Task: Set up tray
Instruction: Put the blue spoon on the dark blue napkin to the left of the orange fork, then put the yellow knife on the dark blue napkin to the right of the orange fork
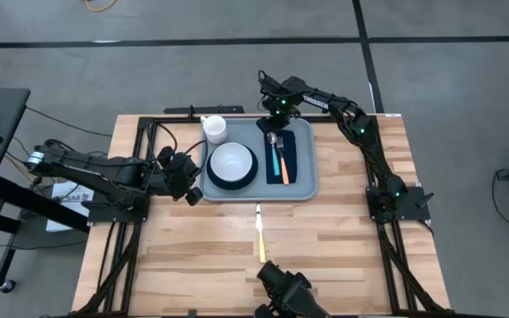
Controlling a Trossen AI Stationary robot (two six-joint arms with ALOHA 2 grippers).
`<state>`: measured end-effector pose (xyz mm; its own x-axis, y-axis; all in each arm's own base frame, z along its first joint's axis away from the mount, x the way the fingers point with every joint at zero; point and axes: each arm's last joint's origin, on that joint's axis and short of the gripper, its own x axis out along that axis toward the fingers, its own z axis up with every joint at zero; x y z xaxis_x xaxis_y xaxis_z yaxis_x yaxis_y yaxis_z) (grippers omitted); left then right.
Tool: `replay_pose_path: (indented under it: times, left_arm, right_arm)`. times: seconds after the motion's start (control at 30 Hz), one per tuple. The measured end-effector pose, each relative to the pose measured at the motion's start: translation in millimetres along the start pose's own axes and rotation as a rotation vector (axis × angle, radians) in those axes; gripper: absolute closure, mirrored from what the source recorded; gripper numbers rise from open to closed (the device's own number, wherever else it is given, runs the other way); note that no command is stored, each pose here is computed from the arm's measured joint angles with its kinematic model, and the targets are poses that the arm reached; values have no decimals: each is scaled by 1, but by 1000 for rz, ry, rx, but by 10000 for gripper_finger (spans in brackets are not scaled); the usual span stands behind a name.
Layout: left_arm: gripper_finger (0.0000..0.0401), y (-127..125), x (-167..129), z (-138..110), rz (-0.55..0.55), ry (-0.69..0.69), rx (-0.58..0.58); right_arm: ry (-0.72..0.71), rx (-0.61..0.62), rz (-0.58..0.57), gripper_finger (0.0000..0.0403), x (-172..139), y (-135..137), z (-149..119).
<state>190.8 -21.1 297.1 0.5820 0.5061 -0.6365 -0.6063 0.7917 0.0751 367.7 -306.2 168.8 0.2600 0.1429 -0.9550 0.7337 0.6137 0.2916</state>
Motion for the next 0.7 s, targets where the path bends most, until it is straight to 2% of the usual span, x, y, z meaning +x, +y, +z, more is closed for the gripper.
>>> replay_pose_path:
  times: [0.23, 0.4, 0.7]
  left_arm:
    - [372, 0, 0, 0, 0, 0, 0]
    - [372, 0, 0, 0, 0, 0, 7]
    - [372, 1, 0, -1, 5, 7, 67]
  right_arm:
    - [0, -5, 1, 299, 0, 0, 0]
    - [3, -44, 4, 270, -6, -1, -1]
    - [-141, -254, 16, 255, -89, 24, -15]
